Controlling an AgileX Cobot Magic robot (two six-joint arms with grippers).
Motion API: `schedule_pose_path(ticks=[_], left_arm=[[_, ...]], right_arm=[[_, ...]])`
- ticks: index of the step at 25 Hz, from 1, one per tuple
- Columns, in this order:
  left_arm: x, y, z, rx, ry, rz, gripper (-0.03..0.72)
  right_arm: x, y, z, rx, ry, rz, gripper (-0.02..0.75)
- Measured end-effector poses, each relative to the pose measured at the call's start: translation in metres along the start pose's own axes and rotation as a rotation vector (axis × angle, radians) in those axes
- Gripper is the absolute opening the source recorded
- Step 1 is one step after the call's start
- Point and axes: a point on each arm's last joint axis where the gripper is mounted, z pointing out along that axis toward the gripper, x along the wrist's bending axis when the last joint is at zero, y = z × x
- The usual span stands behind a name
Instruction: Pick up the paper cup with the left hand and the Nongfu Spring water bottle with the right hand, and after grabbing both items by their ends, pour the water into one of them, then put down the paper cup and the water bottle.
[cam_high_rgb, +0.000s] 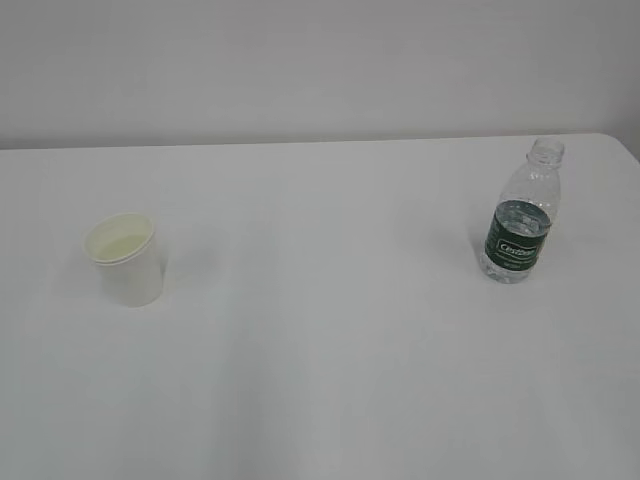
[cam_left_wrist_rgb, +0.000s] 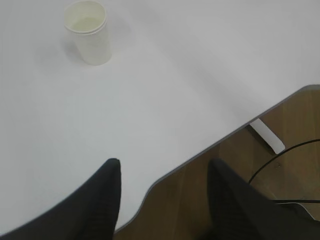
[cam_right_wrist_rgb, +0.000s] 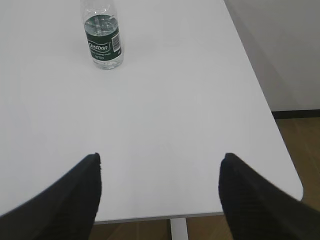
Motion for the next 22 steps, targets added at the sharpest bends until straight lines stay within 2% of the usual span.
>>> schedule_pose_path(ticks=[22], left_arm=[[0.0, 0.0, 0.0, 0.0, 0.0, 0.0, 0.389]], right_arm=[[0.0, 0.0, 0.0, 0.0, 0.0, 0.0, 0.554]])
